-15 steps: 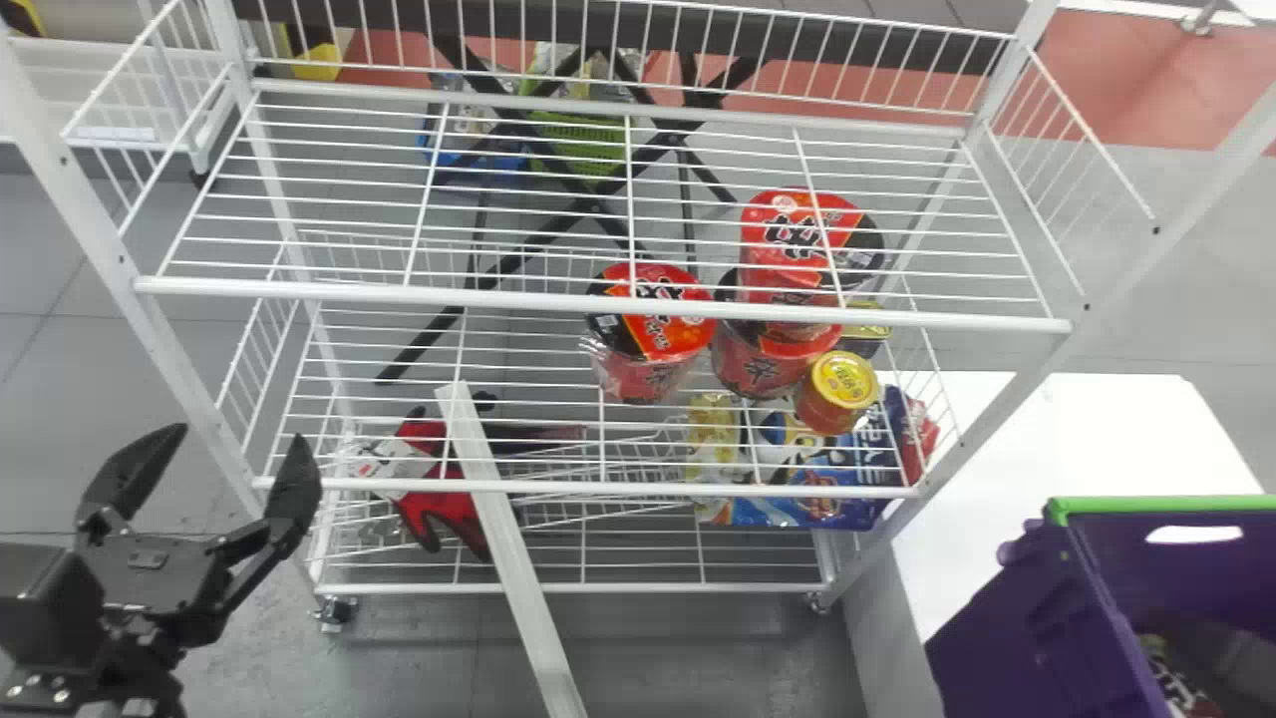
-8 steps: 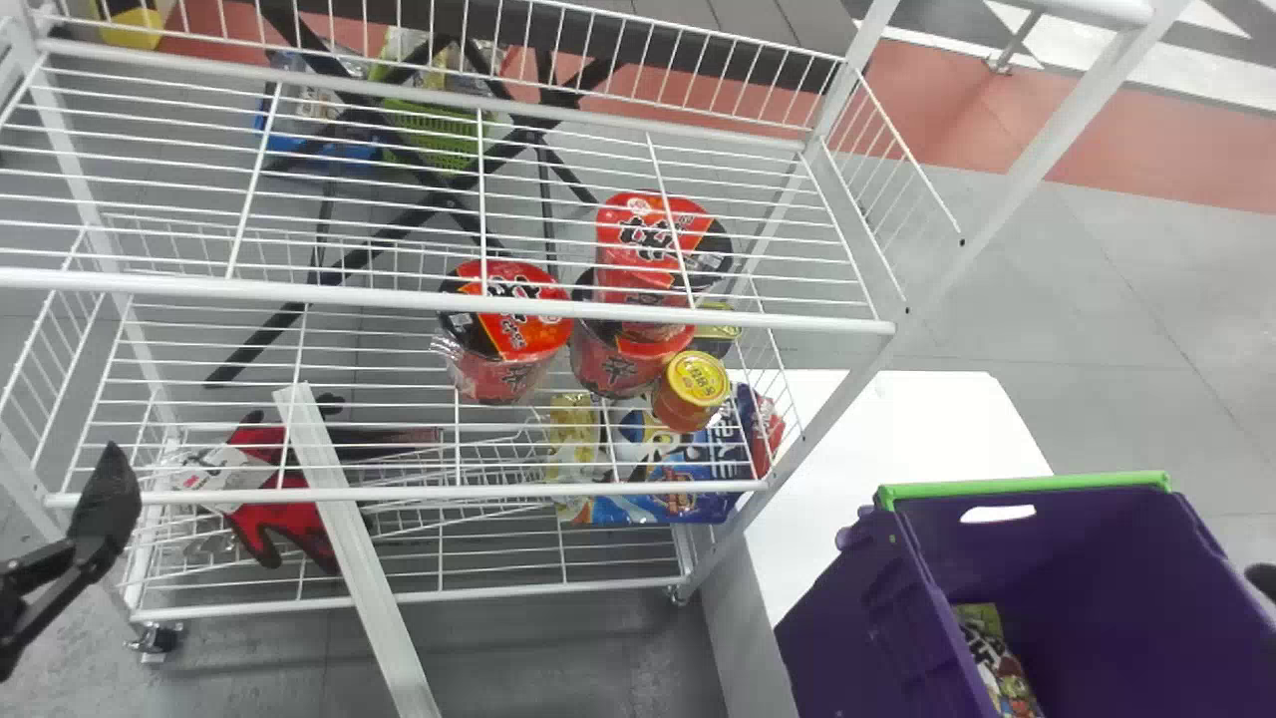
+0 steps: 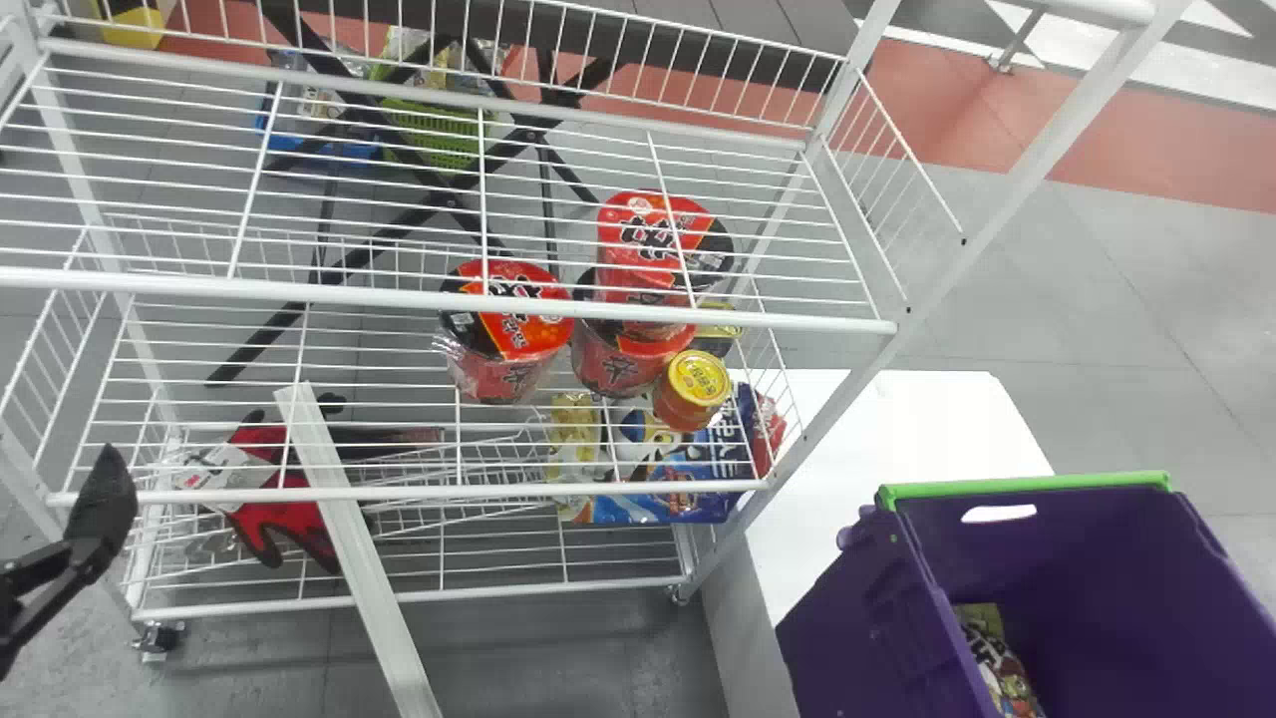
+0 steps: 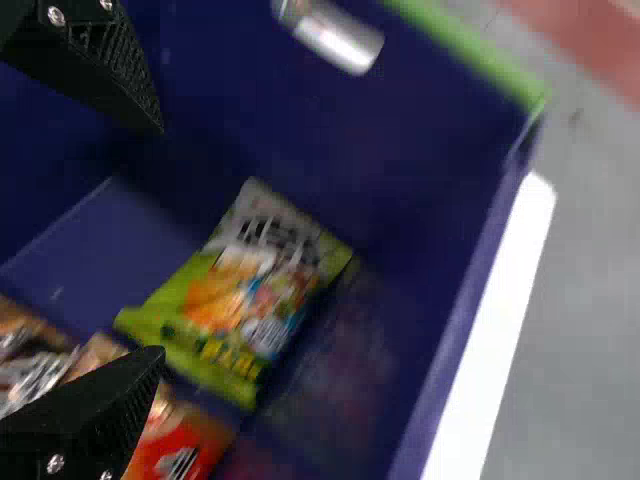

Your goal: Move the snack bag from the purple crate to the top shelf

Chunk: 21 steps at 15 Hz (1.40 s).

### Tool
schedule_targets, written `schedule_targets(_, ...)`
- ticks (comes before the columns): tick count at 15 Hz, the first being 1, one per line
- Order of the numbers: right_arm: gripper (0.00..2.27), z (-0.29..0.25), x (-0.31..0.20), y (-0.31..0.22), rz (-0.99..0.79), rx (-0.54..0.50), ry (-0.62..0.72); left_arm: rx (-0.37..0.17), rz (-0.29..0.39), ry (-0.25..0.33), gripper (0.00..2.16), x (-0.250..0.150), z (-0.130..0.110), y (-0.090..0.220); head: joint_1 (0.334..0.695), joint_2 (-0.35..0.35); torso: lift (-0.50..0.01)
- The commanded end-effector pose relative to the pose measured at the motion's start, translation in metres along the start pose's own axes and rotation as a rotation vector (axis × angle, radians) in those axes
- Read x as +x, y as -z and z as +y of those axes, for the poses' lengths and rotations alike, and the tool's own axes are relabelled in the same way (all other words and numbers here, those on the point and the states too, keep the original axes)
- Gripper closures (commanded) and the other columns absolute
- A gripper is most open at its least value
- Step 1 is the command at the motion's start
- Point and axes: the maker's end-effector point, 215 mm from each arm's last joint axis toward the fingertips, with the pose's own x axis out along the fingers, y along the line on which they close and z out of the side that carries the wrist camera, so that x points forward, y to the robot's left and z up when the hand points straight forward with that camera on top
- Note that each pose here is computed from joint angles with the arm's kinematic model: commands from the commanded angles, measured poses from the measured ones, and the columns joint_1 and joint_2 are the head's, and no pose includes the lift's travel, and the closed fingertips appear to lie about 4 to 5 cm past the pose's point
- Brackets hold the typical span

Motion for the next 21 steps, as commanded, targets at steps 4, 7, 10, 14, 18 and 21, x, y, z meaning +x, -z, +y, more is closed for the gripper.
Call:
schedule_targets(4,0.0,-0.051,0.045,0.015,0.156,-0.113,0.23,0.005,0.0,-0.002,0.13,0.0,0.003,0.0,0.695,-0.35,-0.454)
schedule_targets(7,0.0,-0.069,0.065,0.027,0.213,-0.21,0.345,0.005,0.003,-0.003,0.13,0.0,0.005,0.0,0.695,-0.35,-0.454)
schedule_targets(10,0.0,-0.072,0.084,0.047,0.253,-0.28,0.367,0.007,0.0,-0.005,0.13,0.0,0.008,-0.001,0.695,-0.35,-0.454)
schedule_targets(14,0.0,-0.075,0.106,0.085,0.3,-0.363,0.381,0.007,0.003,-0.006,0.13,-0.001,0.01,0.0,0.695,-0.35,-0.454)
schedule_targets(18,0.0,-0.088,0.115,0.112,0.318,-0.453,0.407,0.005,-0.006,-0.012,0.13,-0.002,0.013,-0.003,0.695,-0.35,-0.454)
schedule_targets(21,0.0,-0.099,0.127,0.117,0.299,-0.559,0.44,0.003,-0.007,-0.014,0.13,-0.002,0.014,-0.003,0.695,-0.35,-0.454)
